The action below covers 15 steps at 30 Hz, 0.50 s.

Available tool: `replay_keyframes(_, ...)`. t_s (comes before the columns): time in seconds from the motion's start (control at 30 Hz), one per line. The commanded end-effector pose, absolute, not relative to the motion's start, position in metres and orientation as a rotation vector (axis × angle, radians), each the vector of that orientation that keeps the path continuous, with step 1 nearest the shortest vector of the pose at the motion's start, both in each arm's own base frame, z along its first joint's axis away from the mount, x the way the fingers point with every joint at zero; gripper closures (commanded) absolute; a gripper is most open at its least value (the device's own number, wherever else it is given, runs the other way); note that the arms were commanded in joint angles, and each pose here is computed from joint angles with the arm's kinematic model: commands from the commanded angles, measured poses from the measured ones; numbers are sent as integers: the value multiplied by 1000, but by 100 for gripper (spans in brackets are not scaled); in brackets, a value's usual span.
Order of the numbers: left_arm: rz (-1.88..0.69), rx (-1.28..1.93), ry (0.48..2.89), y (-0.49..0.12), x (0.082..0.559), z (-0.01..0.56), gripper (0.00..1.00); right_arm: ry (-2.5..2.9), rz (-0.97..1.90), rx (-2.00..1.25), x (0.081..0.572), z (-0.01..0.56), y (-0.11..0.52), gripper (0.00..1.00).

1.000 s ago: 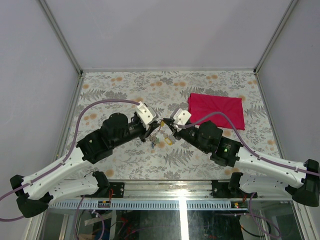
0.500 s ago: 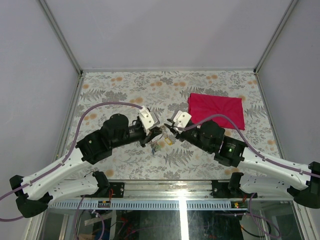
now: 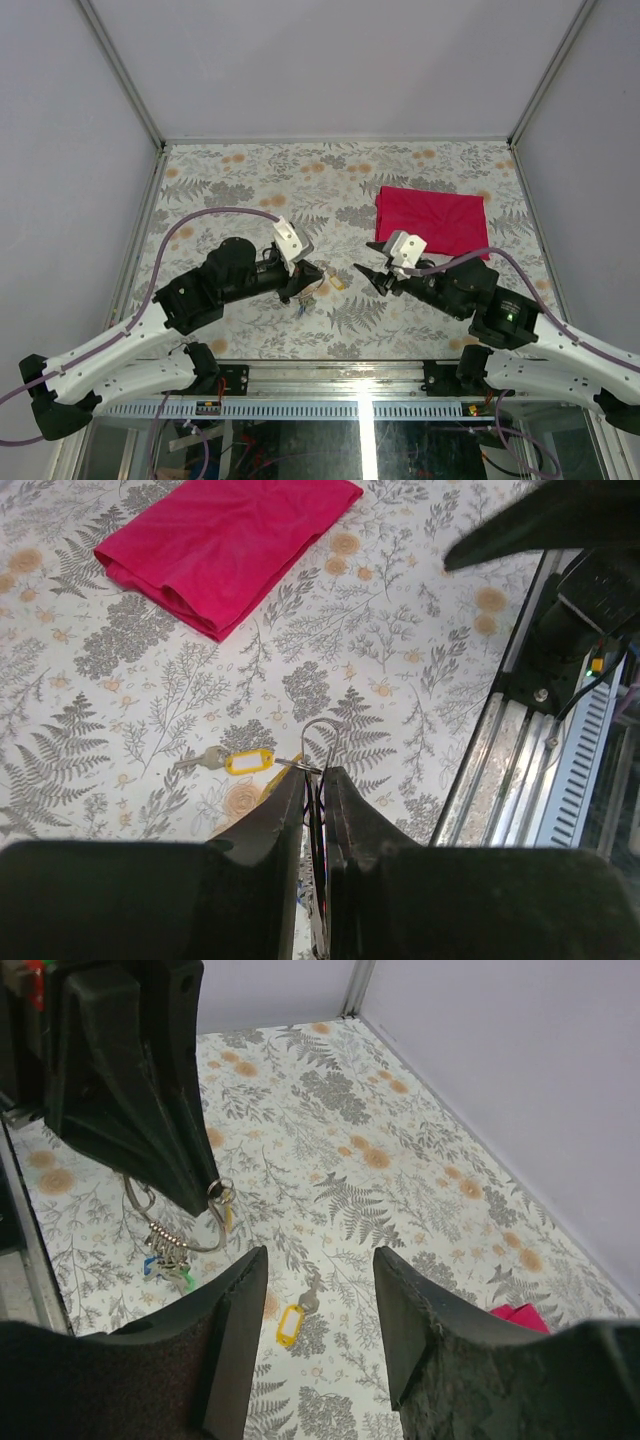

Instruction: Put the keys on the keyring

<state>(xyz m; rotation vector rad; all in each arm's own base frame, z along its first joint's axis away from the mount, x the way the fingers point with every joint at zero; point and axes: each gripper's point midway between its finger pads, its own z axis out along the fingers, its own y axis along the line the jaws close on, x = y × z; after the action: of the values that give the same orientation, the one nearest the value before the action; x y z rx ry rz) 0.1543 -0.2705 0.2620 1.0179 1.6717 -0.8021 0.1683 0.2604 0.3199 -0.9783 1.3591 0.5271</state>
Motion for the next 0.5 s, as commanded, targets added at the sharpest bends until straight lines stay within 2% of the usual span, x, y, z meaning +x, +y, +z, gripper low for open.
replay_keyframes(0.0,-899,868,1575,-281,159,300,100,1404,602,-959,160,300,259,45)
replay_keyframes(0.23,-963,869,1549,-285,152,315,100,1434,768,-942,146,268,278,37)
replay_keyframes(0.47,-997,867,1514,-284,145,329,100,1378,895,-782,151,274,296,35)
